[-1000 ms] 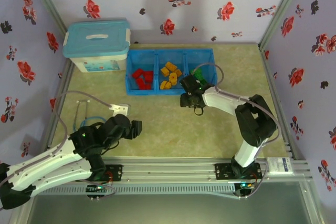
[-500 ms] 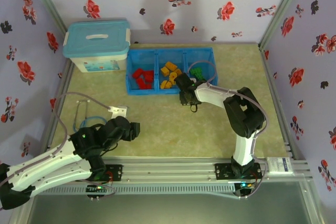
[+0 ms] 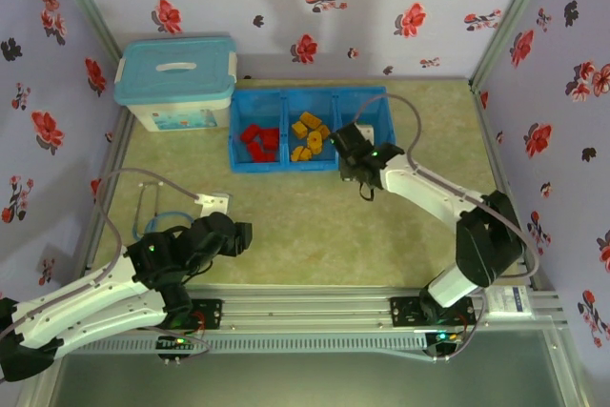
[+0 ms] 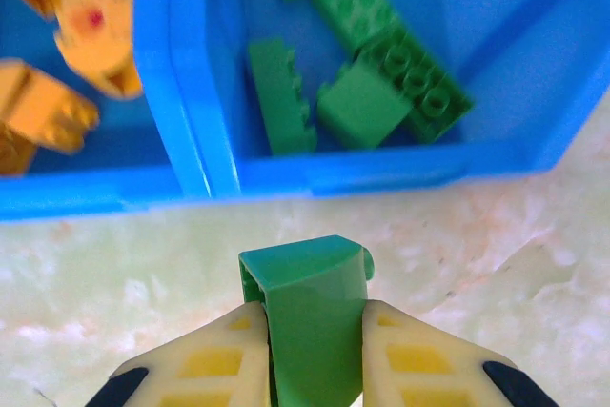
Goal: Sort the legos into containers by color
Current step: Place the lego in the container, then reset both arms
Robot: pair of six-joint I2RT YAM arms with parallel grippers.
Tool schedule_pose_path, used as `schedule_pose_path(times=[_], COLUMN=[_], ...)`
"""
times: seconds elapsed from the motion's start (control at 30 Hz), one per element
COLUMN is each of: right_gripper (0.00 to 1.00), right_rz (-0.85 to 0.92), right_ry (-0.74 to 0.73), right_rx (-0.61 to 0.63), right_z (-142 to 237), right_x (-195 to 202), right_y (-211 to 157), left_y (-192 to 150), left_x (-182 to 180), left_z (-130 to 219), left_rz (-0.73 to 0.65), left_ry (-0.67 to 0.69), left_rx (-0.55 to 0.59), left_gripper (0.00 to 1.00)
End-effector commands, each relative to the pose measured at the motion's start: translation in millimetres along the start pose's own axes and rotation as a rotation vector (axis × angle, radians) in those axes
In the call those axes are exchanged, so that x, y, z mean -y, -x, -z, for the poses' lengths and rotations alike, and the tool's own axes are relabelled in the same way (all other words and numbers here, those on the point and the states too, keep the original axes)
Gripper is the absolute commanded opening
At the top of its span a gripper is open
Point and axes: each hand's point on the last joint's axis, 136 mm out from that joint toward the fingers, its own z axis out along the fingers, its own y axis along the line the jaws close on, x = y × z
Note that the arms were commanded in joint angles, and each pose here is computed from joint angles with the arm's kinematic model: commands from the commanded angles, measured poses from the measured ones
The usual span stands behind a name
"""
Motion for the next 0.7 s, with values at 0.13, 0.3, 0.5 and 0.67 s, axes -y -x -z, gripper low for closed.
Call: schedule_pose_path(times=[0.13,0.3,0.5,0.67], right_gripper=[0.20,0.42,0.83,0.83], right_rz=[-0.016,-0.002,-0.027,-0.056], right_ry=[-0.038,-0.024,-0.043,-0.024], right_rx=[0.009,-0.036,0.025,0.052], right_z=[-0.2,-16.3,-0.3,16.5], right_x=[19.1,14.0,17.6,29.3], right_y=[53.5,87.4,95.5,76.8], left_y=[8.5,12.7,17.5,19.2], left_x=[-1.0,-0.1,-0.4,-1.2], left_z=[7.4,11.4,15.1,13.2], left_rz=[-0.008,-0.007,-0.010,-0.022], left_ry=[0.002,-0.004,0.000,0.012], left_rx=[0.038,0.045,0.057,0.070], left_gripper=[0.68,0.68,0.68,0.68])
